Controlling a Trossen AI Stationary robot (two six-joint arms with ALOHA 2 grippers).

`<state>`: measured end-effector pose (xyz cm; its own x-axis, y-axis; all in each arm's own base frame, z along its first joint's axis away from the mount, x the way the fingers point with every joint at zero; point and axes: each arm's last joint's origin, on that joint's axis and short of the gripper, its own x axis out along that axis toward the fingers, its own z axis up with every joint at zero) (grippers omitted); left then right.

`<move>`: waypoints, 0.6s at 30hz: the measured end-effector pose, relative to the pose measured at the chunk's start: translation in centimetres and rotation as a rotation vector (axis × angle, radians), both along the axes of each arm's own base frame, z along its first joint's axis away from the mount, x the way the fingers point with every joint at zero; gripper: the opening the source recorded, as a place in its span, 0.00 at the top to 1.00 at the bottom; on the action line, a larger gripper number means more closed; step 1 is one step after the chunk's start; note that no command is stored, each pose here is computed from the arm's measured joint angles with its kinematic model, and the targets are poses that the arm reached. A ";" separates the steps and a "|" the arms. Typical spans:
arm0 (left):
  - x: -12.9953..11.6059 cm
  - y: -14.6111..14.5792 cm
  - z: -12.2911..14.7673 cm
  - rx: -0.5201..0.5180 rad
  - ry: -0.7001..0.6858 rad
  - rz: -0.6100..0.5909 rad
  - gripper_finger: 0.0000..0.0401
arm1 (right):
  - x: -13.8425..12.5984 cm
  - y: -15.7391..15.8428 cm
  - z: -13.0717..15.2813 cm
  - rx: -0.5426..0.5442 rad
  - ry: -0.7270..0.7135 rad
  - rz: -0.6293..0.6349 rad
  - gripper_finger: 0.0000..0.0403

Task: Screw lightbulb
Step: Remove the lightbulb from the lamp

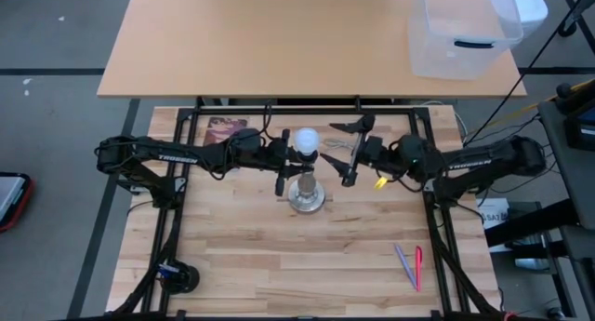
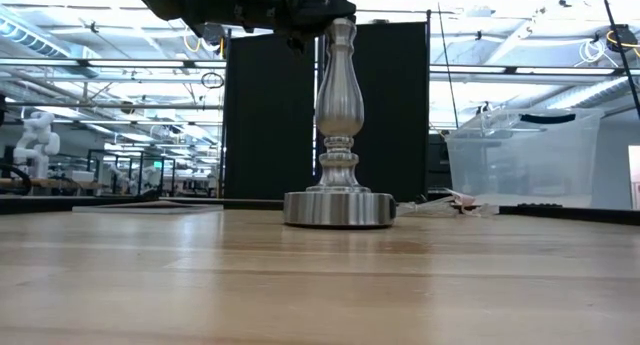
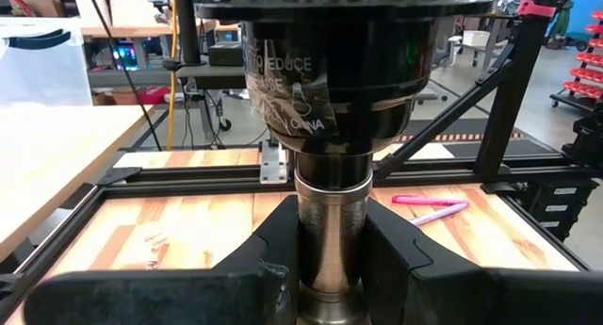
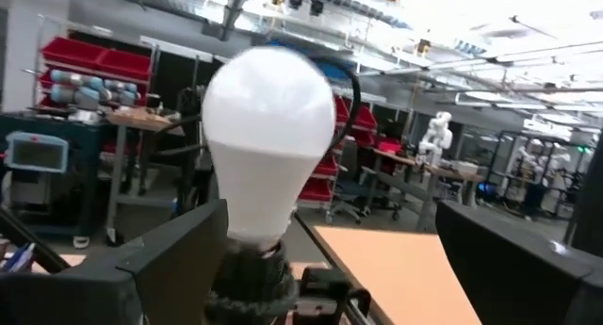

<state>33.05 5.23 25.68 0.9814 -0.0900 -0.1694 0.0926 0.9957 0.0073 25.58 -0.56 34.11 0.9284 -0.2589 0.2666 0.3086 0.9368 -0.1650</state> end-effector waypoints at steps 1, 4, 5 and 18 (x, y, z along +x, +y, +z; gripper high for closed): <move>0.0 0.0 0.0 0.002 0.000 -0.001 0.82 | 0.2 0.3 -0.2 0.006 0.007 -0.008 0.07; 0.0 0.0 0.0 0.004 0.000 -0.001 0.82 | 0.7 1.1 -0.6 0.022 0.017 -0.031 0.07; 0.0 0.0 0.0 0.004 0.000 -0.001 0.82 | 0.8 1.3 -0.7 0.028 0.012 -0.038 0.07; 0.0 0.1 0.0 0.022 0.001 0.038 0.82 | 3.0 2.6 0.0 0.069 -0.065 -0.006 0.07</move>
<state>33.06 5.38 25.66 0.9839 -0.0486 -0.1721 0.0543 0.9981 0.0289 28.58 2.05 34.12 0.9080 -0.2842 0.3077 0.3222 0.9433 -0.0796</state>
